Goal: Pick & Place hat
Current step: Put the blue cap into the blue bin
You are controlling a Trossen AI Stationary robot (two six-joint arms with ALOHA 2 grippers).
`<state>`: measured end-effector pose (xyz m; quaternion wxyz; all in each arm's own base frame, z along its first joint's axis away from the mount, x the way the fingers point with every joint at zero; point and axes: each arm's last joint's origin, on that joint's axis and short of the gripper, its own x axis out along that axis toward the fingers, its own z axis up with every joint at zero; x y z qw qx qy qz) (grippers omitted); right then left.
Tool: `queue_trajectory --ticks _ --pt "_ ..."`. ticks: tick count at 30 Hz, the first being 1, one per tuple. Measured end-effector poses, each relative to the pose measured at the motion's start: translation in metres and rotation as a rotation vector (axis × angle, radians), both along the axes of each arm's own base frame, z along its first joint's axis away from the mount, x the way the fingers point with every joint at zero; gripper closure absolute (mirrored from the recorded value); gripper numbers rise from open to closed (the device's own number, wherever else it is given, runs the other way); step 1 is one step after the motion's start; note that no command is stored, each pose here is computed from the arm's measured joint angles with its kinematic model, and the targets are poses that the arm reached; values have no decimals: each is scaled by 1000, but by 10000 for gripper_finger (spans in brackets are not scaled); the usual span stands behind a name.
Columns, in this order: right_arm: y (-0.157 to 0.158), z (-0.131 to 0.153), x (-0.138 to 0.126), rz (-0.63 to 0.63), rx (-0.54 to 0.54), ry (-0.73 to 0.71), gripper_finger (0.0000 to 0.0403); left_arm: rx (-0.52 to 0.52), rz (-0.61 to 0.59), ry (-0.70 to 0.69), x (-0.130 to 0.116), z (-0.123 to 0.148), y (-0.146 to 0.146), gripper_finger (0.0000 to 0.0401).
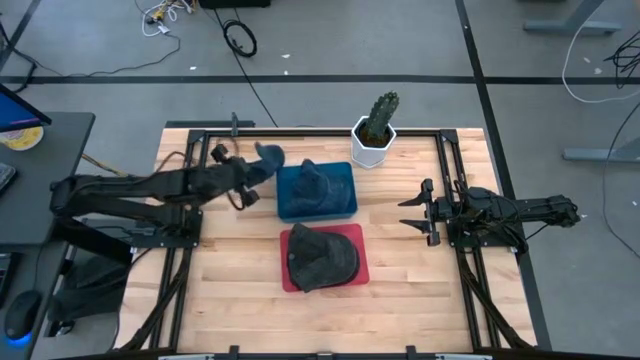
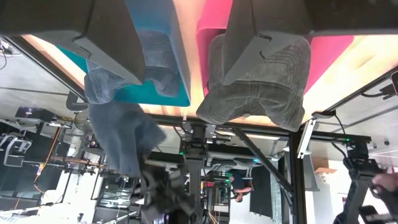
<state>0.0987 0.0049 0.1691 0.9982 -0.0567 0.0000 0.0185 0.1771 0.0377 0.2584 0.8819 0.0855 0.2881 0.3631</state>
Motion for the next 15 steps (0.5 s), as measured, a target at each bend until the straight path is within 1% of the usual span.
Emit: queue_trajectory --ticks 4,7,9,12,14,15 --pt "0 0 0 0 0 0 185 -4 -81 -247 -5 26 -6 399" --pt "0 0 0 0 0 0 185 9 -107 -352 -7 37 -9 399" --pt "0 0 0 0 0 0 185 0 -117 -423 -6 43 -10 399" --pt "0 0 0 0 0 0 185 -57 -166 -538 -3 49 -12 399" --pt "0 0 0 0 0 0 185 -95 -211 -603 4 52 -13 399" --pt "0 0 0 0 0 0 185 -110 -241 -615 7 52 -14 399"
